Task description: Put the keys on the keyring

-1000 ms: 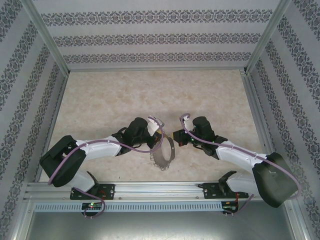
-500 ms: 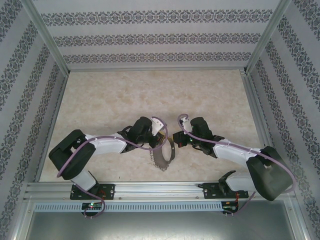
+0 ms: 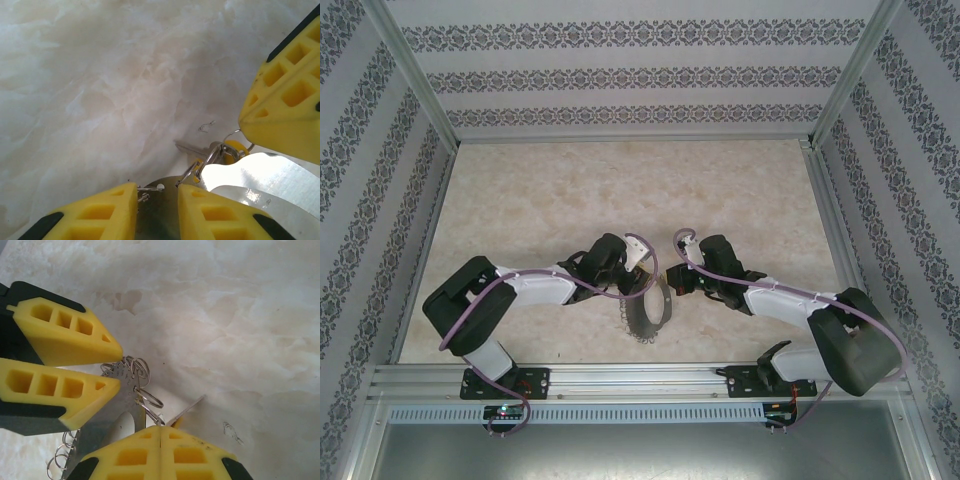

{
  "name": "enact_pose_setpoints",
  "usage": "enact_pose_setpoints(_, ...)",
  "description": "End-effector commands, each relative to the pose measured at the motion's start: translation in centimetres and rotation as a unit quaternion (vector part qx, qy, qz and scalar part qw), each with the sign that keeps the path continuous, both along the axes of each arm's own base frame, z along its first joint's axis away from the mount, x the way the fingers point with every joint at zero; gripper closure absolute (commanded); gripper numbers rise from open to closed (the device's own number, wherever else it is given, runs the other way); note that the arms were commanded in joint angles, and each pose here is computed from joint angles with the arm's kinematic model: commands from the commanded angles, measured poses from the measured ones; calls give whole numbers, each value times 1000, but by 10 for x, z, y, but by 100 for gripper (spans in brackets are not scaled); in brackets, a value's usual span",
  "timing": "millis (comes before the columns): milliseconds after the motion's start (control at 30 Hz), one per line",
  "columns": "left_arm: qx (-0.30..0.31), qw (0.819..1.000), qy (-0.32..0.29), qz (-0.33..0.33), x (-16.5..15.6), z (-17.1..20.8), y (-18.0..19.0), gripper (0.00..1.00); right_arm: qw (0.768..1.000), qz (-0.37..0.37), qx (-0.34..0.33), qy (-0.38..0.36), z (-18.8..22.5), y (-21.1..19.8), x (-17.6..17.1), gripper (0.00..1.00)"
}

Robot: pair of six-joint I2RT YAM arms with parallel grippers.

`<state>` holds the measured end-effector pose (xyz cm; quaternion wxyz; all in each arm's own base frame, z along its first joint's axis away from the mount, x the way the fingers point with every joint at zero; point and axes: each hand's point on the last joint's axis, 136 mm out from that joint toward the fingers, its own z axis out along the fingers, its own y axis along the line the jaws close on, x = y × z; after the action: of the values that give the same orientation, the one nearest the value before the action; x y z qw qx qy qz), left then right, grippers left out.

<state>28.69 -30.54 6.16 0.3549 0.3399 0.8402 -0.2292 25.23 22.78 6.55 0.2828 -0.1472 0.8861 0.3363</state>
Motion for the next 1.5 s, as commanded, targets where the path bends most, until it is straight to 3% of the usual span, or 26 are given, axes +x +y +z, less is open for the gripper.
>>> enact_pose_setpoints(0, -6, 1000, -6, -11, -5, 10, 2, 72, 1000, -7, 0, -4, -4, -3, 2, 100)
enact_pose_setpoints(333, -43, 995, 33, -85, -22, 18, -25, 72, 1000, -11, -2, -6, -4, -5, 2, 100)
enact_pose_setpoints(1267, -41, 991, 52, -119, -14, -1, -46, 73, 1000, -12, -1, -8, -4, -5, 2, 100)
enact_pose_setpoints(1367, -41, 990, 53, -122, -13, -2, -47, 78, 1000, -13, -2, -7, -5, -5, 2, 100)
enact_pose_setpoints(1467, -42, 990, 53, -122, -13, -3, -48, 92, 1000, -13, -2, -7, -5, -5, 3, 100)
